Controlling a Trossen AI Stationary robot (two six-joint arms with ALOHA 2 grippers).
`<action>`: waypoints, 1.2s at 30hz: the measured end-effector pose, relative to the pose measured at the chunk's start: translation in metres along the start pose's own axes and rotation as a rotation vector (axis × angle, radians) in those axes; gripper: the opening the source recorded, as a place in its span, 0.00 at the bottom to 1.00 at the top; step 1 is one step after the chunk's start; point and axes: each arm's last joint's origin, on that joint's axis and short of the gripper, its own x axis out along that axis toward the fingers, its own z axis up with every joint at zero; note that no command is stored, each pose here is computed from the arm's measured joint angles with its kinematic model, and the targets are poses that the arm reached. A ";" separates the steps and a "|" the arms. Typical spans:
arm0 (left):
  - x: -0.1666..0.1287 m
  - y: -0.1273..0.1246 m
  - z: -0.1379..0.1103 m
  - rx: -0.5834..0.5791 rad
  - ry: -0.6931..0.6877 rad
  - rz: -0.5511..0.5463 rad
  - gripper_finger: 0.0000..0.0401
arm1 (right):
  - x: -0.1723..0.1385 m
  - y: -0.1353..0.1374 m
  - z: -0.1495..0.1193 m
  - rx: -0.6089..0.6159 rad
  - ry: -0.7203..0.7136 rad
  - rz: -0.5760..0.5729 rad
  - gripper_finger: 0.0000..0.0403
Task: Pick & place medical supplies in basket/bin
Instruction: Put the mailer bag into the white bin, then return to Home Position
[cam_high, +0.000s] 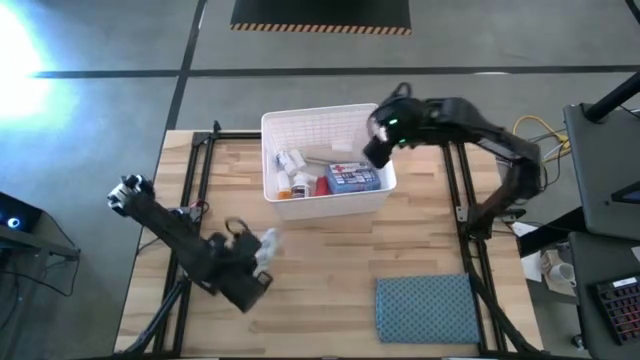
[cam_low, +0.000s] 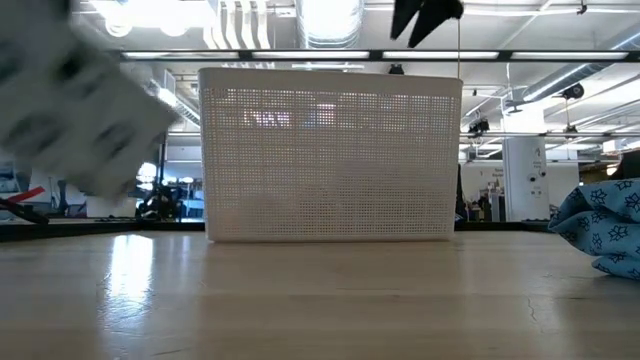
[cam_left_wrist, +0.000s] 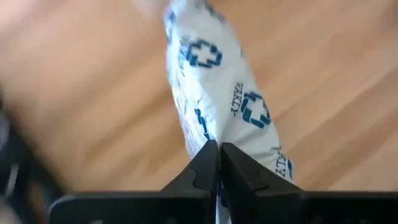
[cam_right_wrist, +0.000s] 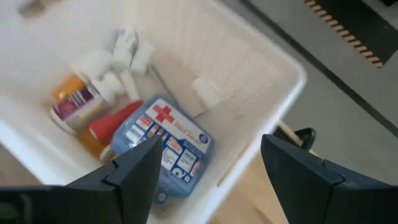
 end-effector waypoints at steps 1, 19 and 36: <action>-0.014 0.002 0.010 0.007 -0.071 -0.049 0.00 | -0.009 -0.006 -0.001 0.019 -0.021 0.004 0.65; -0.090 0.078 0.222 0.237 -0.796 -0.084 0.02 | -0.071 -0.060 -0.055 0.231 -0.181 -0.075 0.66; -0.095 0.066 0.166 0.365 -0.705 -0.318 0.27 | -0.013 -0.008 -0.112 0.008 -0.066 0.238 0.60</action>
